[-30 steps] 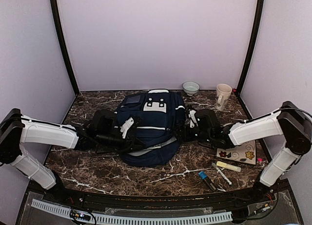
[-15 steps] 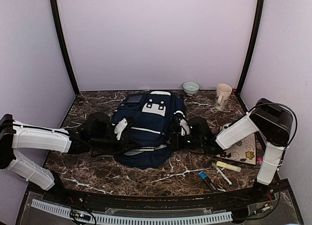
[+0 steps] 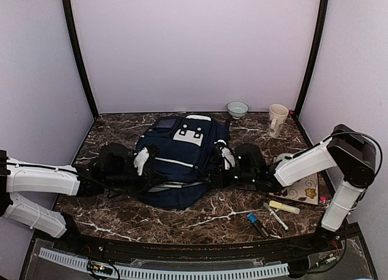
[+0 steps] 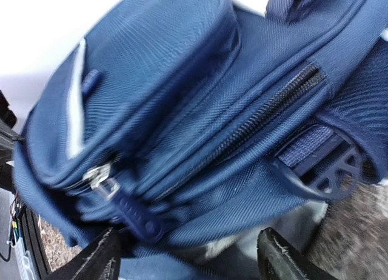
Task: Pack the student bag
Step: Move the student bag to the center of the board, then place the largest pocket of the bag in the student bag.
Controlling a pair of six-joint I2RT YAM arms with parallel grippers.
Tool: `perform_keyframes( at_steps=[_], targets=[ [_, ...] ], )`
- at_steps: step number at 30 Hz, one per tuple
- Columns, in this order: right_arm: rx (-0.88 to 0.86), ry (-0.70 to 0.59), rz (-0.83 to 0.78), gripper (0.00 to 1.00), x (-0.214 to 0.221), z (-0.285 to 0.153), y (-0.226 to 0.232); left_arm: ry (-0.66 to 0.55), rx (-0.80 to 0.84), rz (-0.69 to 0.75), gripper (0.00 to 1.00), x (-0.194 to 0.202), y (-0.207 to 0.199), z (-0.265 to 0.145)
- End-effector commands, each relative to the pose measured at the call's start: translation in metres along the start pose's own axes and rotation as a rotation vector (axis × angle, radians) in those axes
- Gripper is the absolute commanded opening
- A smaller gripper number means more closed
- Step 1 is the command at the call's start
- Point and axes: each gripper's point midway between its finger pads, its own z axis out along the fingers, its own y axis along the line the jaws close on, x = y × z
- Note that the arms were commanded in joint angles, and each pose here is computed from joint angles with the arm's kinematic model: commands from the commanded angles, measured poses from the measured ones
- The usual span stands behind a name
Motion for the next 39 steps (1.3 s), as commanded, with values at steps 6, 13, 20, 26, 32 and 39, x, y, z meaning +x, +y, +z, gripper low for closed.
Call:
perform_keyframes(
  at_steps=[6, 13, 20, 26, 32, 39],
  targets=[
    [0.065, -0.003, -0.183, 0.80, 0.015, -0.036, -0.002, -0.072, -0.018, -0.018, 0.00, -0.008, 0.001, -0.012],
    [0.193, -0.091, -0.251, 0.77, -0.005, -0.040, -0.024, -0.090, 0.019, -0.030, 0.00, -0.013, -0.006, -0.017],
    [0.194, -0.127, -0.229, 0.72, -0.016, -0.035, -0.030, -0.105, 0.073, 0.006, 0.00, -0.032, -0.031, -0.018],
    [0.183, -0.153, -0.226, 0.66, -0.023, -0.037, -0.029, -0.109, 0.135, 0.037, 0.00, -0.048, -0.056, -0.004],
    [0.322, -0.215, -0.144, 0.60, -0.028, -0.065, -0.054, -0.066, 0.159, 0.038, 0.00, -0.048, -0.071, 0.023],
    [0.498, -0.223, -0.032, 0.60, -0.011, -0.106, -0.090, -0.035, 0.177, 0.026, 0.00, -0.049, -0.079, 0.050]
  ],
)
